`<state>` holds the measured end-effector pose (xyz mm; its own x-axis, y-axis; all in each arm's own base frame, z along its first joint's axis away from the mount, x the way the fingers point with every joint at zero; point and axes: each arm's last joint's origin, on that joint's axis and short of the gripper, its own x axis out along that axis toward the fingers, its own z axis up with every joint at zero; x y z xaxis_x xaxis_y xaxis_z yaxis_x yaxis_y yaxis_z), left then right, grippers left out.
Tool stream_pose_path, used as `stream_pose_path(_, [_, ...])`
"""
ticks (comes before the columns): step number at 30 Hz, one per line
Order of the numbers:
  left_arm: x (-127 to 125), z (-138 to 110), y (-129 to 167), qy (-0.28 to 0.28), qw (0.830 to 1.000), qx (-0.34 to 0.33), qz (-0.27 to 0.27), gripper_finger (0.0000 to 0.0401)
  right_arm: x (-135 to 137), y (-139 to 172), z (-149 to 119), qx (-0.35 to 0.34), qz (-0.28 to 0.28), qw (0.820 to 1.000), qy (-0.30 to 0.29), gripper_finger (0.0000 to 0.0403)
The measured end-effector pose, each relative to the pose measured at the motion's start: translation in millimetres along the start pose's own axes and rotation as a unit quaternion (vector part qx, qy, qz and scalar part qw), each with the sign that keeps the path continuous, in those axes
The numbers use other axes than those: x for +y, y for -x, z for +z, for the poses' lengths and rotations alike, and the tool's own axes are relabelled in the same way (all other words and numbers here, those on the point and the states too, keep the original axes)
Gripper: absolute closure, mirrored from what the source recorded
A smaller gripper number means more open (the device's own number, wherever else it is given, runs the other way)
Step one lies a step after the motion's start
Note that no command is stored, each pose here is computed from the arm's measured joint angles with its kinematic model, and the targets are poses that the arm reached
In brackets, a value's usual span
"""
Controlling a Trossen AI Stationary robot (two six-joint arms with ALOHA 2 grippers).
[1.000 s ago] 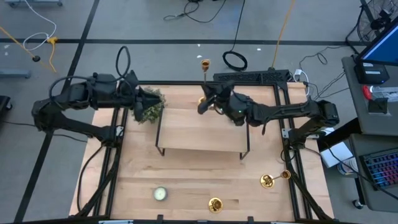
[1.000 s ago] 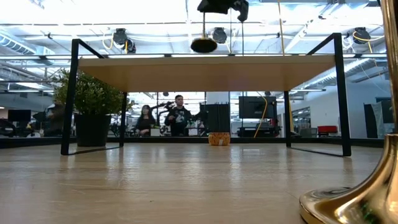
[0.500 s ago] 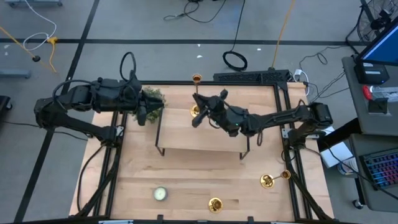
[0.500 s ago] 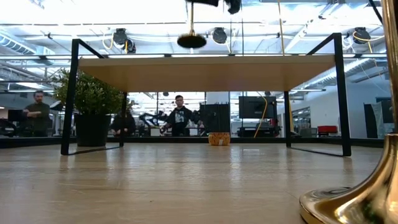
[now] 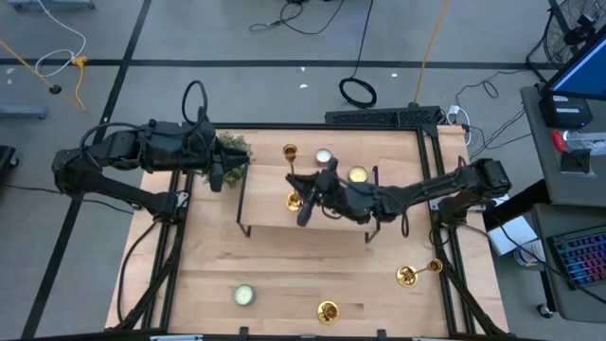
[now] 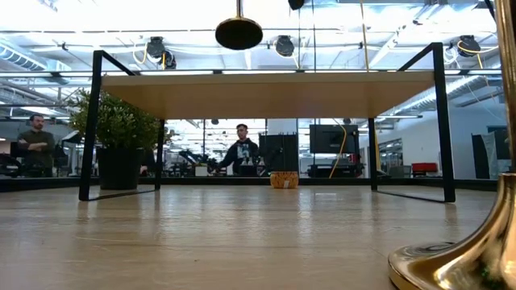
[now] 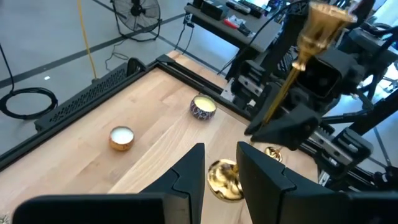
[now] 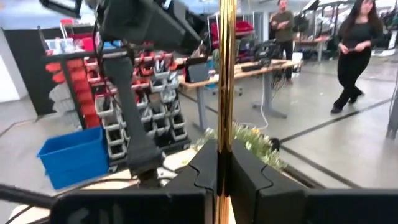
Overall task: Pick & Place candle stick holders
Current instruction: Put the top gold candle holder on the shelf
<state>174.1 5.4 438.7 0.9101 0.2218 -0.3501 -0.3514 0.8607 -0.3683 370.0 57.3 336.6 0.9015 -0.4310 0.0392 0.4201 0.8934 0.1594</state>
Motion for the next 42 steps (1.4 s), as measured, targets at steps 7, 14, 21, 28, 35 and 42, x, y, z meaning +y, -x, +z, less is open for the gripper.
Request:
stream_pose_path(7, [0.3, -0.7, -0.1, 0.004, 1.000, 0.003, 0.002, 0.0304, 11.7, 9.1, -6.6, 0.025, 0.016, 1.000, -0.005, 0.0392])
stream_pose_path(14, [-0.3, -1.5, 0.1, 0.016, 1.000, 0.006, 0.000, 0.0304, 12.2, 17.9, -23.0, 0.007, 0.001, 1.000, -0.028, 0.0392])
stream_pose_path(21, [-3.2, -3.0, 0.8, 0.017, 1.000, 0.009, -0.005, 0.0304, -0.8, 32.3, -49.7, -0.023, -0.017, 0.998, -0.061, 0.0392])
stream_pose_path(28, [-3.3, -3.2, 0.9, 0.024, 1.000, 0.008, -0.004, 0.0304, 4.6, 42.9, -45.3, -0.010, -0.005, 1.000, -0.011, 0.0392])
stream_pose_path(35, [-3.2, -3.1, 0.9, 0.026, 1.000, 0.007, -0.002, 0.0304, 9.8, 48.3, -48.7, 0.001, -0.008, 1.000, 0.004, 0.0392])
stream_pose_path(42, [-3.2, -3.1, 0.9, 0.030, 1.000, 0.007, -0.002, 0.0304, 8.8, 48.3, -48.9, 0.000, -0.023, 1.000, 0.021, 0.0392])
